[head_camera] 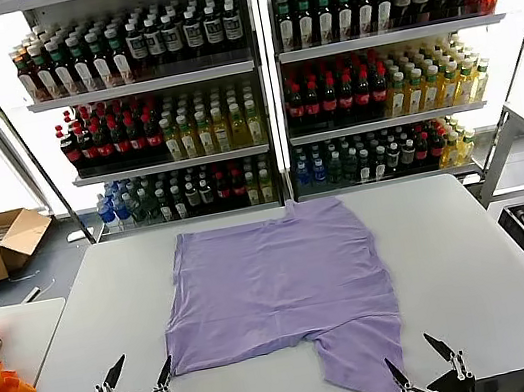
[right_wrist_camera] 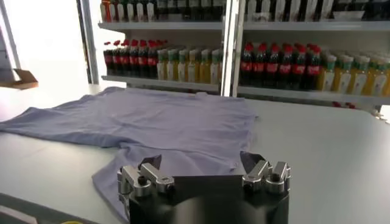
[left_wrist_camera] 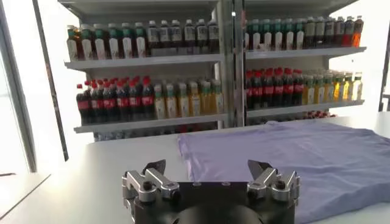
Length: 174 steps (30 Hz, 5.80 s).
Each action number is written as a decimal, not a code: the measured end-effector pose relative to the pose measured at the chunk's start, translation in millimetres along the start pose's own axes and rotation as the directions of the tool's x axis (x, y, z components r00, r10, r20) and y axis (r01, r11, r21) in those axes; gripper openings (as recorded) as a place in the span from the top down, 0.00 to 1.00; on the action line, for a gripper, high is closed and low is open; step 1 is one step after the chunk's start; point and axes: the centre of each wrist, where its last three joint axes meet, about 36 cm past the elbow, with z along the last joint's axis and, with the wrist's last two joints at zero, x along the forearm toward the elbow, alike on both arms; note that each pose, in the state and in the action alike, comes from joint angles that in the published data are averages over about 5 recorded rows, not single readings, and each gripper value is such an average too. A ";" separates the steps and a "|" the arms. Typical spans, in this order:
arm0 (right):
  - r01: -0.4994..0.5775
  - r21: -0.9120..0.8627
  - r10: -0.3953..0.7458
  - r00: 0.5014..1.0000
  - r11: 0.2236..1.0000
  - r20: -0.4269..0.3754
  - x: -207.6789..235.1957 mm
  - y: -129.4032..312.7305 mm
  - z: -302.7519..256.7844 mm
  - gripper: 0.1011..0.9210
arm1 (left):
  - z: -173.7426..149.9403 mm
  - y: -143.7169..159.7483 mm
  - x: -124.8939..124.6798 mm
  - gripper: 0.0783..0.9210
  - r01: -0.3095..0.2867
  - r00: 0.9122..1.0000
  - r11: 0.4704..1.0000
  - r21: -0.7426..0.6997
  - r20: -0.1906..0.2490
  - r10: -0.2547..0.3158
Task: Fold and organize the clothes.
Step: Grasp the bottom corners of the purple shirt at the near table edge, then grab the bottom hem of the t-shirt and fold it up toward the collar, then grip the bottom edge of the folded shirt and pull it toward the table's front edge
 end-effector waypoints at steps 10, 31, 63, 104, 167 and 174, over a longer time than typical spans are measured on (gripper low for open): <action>-0.004 -0.037 0.002 0.997 0.999 -0.074 -6.5 19.5 8.1 0.12 | 5.2 1.2 -13.2 0.12 -0.036 0.998 0.999 0.041 -0.052 0.038; 0.015 -0.039 -0.019 0.992 0.999 -0.129 -21.3 42.0 13.8 0.48 | 23.8 12.6 -53.4 0.38 -0.096 0.986 0.989 0.111 -0.125 0.110; 0.088 -0.084 -0.094 0.993 0.993 -0.073 16.5 23.8 -6.2 0.99 | 48.1 3.7 -29.6 0.97 -0.072 0.983 0.988 0.136 -0.155 0.094; 0.052 0.037 -0.060 0.956 0.998 0.287 -48.4 -2.7 -53.8 0.99 | -41.6 21.5 -42.4 0.98 -0.164 0.982 0.984 0.072 -0.088 0.170; -0.073 -0.033 0.073 0.997 0.997 0.003 -127.0 -15.4 -23.9 0.25 | 10.1 40.0 -126.8 0.25 -0.017 0.987 0.980 0.196 -0.153 0.048; -0.047 -0.063 0.046 0.999 0.997 -0.018 -131.0 -11.7 -15.6 0.49 | 12.7 42.9 -126.9 0.49 -0.027 0.984 0.981 0.191 -0.167 0.060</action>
